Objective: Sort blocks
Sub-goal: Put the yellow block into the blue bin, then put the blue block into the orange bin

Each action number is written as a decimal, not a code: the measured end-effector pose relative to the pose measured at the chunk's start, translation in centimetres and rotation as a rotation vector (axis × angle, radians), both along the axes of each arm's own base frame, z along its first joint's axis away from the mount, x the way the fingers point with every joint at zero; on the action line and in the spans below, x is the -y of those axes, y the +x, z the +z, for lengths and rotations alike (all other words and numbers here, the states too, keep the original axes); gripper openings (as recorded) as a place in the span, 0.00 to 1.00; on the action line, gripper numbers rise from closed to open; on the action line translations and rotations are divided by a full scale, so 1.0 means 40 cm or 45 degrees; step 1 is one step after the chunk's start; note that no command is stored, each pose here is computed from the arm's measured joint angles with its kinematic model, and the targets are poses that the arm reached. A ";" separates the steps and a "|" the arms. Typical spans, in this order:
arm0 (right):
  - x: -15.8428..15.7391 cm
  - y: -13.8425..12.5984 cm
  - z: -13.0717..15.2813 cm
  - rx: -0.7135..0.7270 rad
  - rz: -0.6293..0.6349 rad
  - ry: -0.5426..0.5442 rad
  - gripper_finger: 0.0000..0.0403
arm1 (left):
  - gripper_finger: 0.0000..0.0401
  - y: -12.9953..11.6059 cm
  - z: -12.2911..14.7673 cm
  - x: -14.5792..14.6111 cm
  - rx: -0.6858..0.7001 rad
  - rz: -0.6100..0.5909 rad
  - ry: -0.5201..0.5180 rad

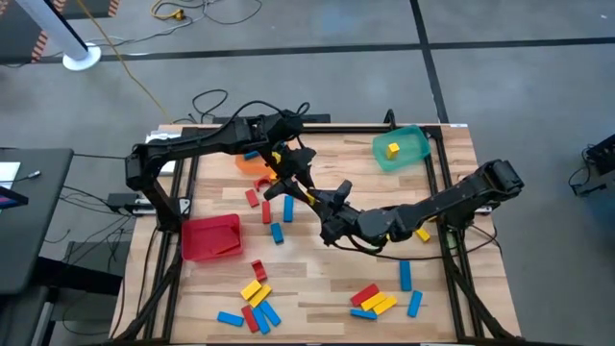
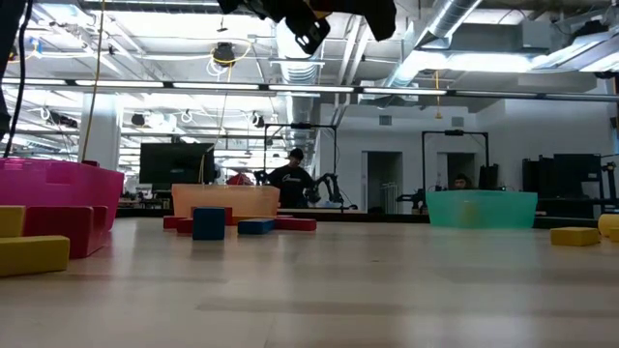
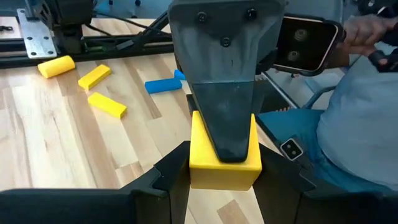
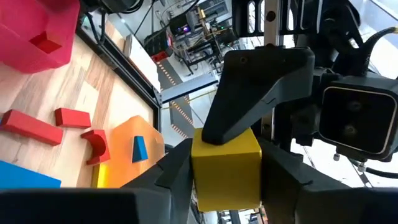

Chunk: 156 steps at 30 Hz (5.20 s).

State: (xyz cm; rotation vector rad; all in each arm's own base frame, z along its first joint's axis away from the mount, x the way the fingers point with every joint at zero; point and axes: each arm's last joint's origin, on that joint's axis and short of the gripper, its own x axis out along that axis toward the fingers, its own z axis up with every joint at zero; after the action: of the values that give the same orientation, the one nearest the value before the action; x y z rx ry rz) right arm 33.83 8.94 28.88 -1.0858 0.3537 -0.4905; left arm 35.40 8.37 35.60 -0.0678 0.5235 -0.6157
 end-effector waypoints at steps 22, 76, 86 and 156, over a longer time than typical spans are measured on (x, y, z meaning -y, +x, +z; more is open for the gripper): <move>0.010 -0.010 -0.019 -0.001 -0.231 0.081 0.36 | 0.64 -0.081 0.062 -0.002 -0.019 0.234 0.339; 0.767 -0.462 -0.167 0.076 -1.914 1.611 0.38 | 0.61 -0.347 -0.357 0.317 -0.351 0.134 0.234; 0.771 -0.468 -0.168 0.084 -1.917 1.629 0.46 | 0.61 -0.350 -0.357 0.334 -0.353 0.110 0.238; -0.204 -0.417 -0.252 -0.132 -1.776 2.253 0.56 | 0.61 -0.341 -0.348 0.340 -0.166 0.006 0.400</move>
State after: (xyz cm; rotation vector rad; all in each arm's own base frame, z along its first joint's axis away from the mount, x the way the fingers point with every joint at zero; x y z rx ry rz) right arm 17.16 17.08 18.80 1.0339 1.2931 -0.9709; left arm 21.77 -5.23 21.68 0.1887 0.7405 -0.5207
